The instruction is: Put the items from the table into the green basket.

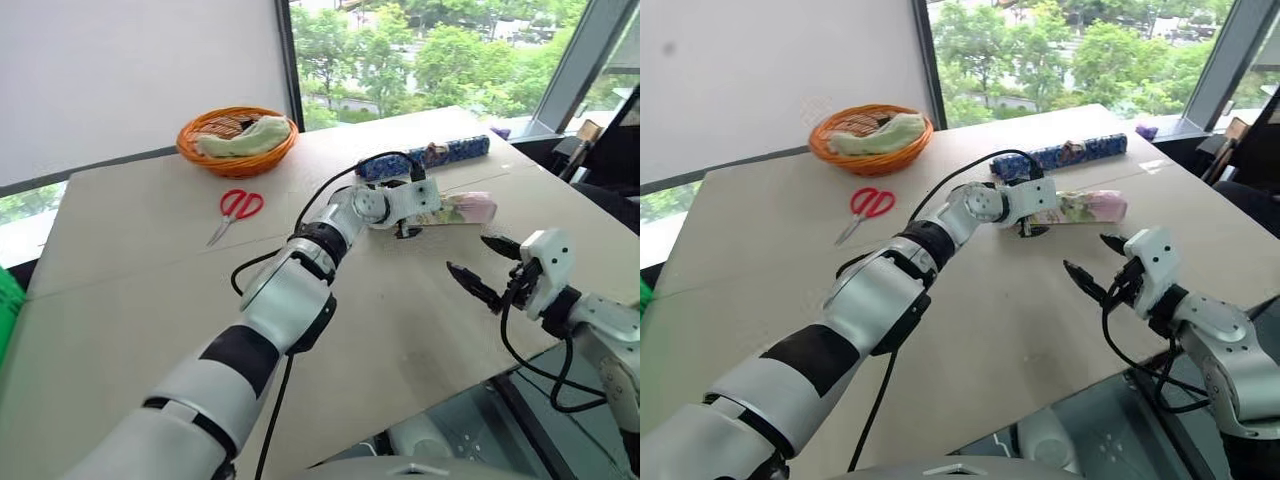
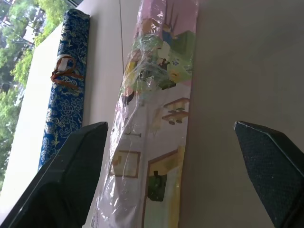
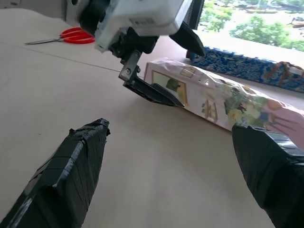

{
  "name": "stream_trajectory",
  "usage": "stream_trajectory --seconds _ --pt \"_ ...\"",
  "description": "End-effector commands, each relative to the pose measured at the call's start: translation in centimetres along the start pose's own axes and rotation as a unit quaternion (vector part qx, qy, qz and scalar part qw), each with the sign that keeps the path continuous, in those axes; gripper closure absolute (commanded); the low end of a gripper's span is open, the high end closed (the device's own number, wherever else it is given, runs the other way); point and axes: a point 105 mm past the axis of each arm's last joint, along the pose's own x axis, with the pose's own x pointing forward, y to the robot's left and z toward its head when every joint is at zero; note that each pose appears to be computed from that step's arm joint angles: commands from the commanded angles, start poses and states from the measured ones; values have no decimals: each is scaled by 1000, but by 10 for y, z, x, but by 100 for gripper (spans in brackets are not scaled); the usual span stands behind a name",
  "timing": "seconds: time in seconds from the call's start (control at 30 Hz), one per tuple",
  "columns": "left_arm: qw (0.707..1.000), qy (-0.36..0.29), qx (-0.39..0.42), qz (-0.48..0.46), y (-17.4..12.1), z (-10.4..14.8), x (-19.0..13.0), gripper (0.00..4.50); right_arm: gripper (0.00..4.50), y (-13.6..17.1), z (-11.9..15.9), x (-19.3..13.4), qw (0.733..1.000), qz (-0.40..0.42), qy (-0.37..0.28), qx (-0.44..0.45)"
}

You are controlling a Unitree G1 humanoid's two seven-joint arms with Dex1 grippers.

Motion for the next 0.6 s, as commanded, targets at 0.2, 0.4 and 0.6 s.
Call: stream_trajectory --seconds 0.2,0.4,0.6 --pt "995 18 -19 94 25 3 -3 6 0 3 14 -4 999 -21 -26 -18" --pt "990 -7 -90 108 37 -2 -10 6 0 -8 13 -6 999 -25 -11 -26" --pt "968 -52 -207 133 61 -21 -31 6 0 -37 14 5 999 -24 6 -46"
